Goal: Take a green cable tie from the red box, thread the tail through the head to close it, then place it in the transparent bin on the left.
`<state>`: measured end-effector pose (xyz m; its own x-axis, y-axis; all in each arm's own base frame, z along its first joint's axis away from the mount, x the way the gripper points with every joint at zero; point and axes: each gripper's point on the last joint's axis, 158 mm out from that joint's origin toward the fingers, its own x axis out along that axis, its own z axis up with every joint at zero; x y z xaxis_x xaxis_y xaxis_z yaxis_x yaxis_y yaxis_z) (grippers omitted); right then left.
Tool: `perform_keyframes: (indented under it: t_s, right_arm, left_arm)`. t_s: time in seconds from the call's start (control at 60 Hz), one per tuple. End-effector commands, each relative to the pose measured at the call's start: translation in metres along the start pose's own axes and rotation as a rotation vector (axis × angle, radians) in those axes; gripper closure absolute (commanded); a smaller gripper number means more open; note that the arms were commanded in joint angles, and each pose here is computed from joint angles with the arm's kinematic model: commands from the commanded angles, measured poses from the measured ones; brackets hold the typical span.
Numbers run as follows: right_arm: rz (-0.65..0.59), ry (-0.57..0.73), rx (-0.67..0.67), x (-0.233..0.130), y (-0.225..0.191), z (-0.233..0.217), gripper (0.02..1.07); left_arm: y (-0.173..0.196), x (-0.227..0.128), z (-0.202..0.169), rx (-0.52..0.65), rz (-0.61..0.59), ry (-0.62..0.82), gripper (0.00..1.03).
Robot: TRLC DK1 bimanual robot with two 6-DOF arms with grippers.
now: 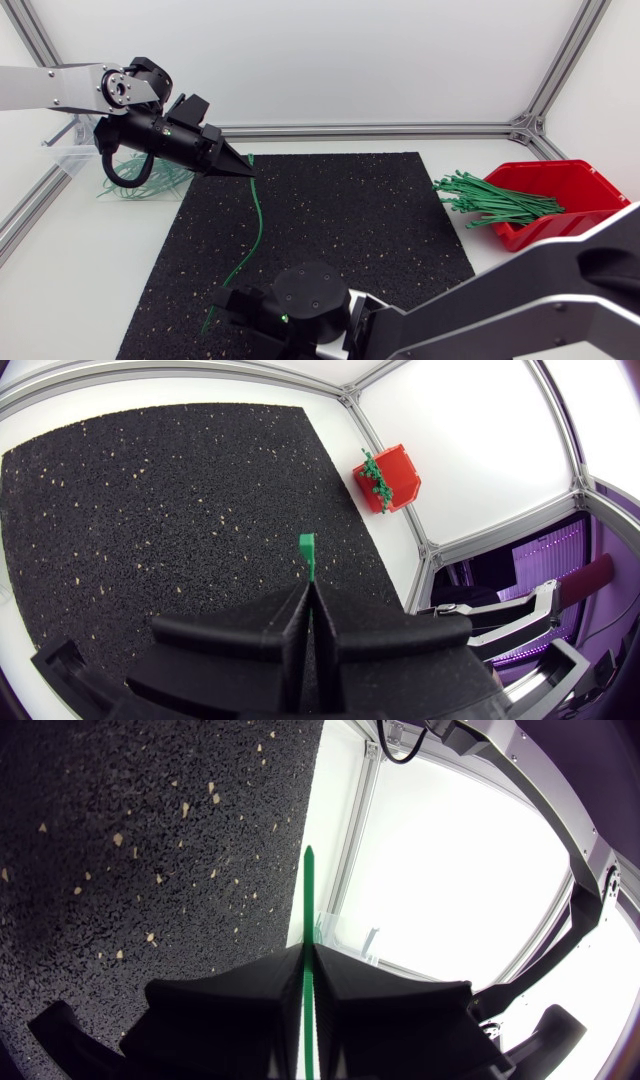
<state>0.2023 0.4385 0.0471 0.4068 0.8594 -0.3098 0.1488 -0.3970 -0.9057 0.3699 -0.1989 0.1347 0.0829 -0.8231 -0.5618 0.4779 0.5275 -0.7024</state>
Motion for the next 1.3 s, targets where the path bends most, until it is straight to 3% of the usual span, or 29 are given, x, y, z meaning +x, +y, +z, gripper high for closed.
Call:
perform_keyframes:
  t_s: [0.0,0.083,0.483,0.917,1.1,1.283]
  right_arm:
    - [0.016,0.000,0.029,0.005,0.005,0.002,1.02]
    - [0.019,0.001,0.030,0.006,0.007,0.002,1.00]
    - [0.055,0.018,0.027,-0.003,0.022,-0.003,0.73]
    - [0.069,0.017,0.021,-0.019,0.027,0.000,0.73]
    - [0.080,0.023,0.019,-0.029,0.031,-0.003,0.65]
    - [0.096,0.034,0.006,-0.033,0.038,-0.008,0.60]
  left_arm:
    - [0.003,0.007,-0.016,-0.017,-0.014,0.037,1.00]
    - [0.002,0.008,-0.017,-0.012,-0.015,0.042,1.00]
    - [0.003,0.017,-0.023,-0.018,-0.018,0.066,1.00]
    - [0.010,0.015,-0.019,-0.023,-0.006,0.056,1.00]
    - [0.009,0.012,-0.023,-0.029,-0.011,0.057,1.00]
    - [-0.008,0.019,-0.029,-0.046,-0.100,0.069,1.00]
